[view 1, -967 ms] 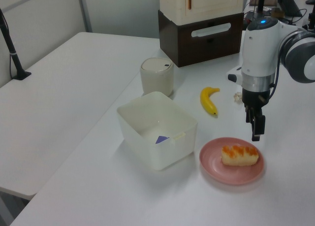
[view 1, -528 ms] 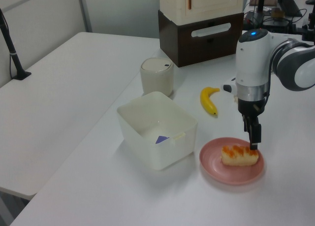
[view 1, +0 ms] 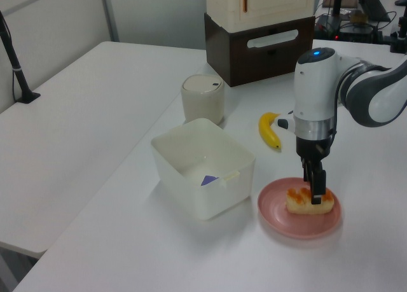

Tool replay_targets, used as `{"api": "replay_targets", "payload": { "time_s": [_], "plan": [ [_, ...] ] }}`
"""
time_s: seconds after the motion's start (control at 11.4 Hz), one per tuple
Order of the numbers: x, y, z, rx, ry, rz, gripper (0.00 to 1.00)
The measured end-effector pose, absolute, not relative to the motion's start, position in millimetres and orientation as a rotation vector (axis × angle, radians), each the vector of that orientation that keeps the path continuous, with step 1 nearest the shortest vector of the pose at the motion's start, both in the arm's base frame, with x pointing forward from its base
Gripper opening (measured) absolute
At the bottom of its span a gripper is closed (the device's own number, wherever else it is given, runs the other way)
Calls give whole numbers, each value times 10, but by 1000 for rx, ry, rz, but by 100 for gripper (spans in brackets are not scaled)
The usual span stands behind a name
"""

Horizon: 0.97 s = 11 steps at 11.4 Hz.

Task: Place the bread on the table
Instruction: 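Lower the gripper and close it on the bread roll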

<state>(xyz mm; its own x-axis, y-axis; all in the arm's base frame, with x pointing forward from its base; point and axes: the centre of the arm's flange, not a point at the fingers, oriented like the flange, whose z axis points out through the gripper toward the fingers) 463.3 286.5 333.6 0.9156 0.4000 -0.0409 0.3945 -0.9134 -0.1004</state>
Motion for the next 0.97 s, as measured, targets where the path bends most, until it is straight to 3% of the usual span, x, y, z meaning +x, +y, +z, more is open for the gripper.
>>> {"api": "replay_targets", "payload": {
  "time_s": [0.44,0.79,0.97],
  "plan": [
    [4604,2987,3067,-2976,-691,135,96],
    [4610,3015,3084,-2973,-697,129,35],
    [4623,3024,3106,-2971,-697,121,33]
  ]
}}
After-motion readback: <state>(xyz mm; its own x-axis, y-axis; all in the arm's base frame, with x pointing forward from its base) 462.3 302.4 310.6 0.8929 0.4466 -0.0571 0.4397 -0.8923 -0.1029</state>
